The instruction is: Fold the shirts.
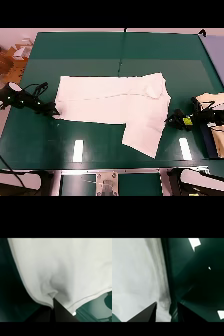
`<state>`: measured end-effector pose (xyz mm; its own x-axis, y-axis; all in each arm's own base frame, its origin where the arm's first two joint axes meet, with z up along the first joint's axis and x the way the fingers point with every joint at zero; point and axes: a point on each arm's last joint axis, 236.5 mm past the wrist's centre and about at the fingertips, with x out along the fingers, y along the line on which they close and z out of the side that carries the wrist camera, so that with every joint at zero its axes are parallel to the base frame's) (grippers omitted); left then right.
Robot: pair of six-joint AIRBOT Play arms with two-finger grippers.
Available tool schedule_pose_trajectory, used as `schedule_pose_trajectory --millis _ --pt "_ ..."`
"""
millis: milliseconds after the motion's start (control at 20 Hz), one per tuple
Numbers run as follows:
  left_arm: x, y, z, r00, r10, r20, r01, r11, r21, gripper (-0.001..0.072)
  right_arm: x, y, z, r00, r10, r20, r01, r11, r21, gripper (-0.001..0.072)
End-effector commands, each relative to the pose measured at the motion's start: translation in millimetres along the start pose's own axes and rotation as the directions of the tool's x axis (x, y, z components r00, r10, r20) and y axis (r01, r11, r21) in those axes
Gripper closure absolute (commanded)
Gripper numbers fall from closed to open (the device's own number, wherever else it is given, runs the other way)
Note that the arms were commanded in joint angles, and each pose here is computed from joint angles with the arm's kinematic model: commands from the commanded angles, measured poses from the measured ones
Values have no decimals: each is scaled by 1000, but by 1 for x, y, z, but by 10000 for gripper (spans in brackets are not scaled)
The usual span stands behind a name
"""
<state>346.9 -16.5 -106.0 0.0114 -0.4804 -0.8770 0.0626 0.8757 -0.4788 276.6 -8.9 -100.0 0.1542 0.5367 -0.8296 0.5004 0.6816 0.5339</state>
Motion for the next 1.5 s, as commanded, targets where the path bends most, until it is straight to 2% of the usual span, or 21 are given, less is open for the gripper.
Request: schedule_pose_trajectory --millis 0,50,100,150,200,300,400,550,650,800,950,1050,1150,1300,1400,1450 --pt "-4 -6 2 1000 -19 0 19 1000 8 688 16 3 1 999 38 -29 -37 999 27 396" --pt "-4 -8 1 1000 -28 -2 28 1000 6 688 21 5 -1 998 42 -46 -42 999 9 401" --pt "-4 -12 1 999 -48 -2 48 999 1 688 25 12 -3 997 61 -56 -62 998 -14 460" --pt "-5 -18 2 998 -70 1 70 998 -5 688 27 21 1 995 88 -43 -89 996 -28 543" --pt "-7 -24 3 996 -94 3 94 996 -7 688 26 34 9 992 129 -13 -129 991 -38 678" --pt "-22 -43 9 988 -152 1 152 988 0 689 8 68 27 972 231 34 -228 971 -74 698" --pt "-58 -67 19 984 -171 42 169 985 46 690 -38 112 43 949 302 87 -280 938 -204 699" --pt "-166 -126 49 948 -138 288 72 970 230 689 -166 197 57 866 391 313 -221 859 -462 699" --pt "-262 -183 56 843 -129 522 -75 933 352 689 -267 253 37 746 472 469 -116 786 -607 699" --pt "-409 -281 19 544 -186 818 -330 849 413 688 -396 314 -27 515 586 626 97 685 -722 699" --pt "-512 -363 -63 237 -286 928 -548 750 371 688 -490 345 -96 248 662 707 275 652 -706 698" --pt "-545 -389 -105 104 -318 942 -603 734 314 689 -528 356 -136 113 684 720 370 644 -670 698" --pt "-558 -396 -127 34 -316 948 -620 737 268 688 -545 362 -160 36 697 717 416 641 -644 698" --pt "-561 -383 -126 16 -259 966 -613 761 214 688 -557 363 -167 -21 699 715 433 650 -624 699" --pt "-553 -361 -108 41 -194 980 -593 784 180 688 -554 359 -153 -3 689 724 412 661 -627 699" --pt "-541 -348 -94 81 -168 982 -573 798 184 688 -546 354 -135 33 677 735 384 671 -635 698"
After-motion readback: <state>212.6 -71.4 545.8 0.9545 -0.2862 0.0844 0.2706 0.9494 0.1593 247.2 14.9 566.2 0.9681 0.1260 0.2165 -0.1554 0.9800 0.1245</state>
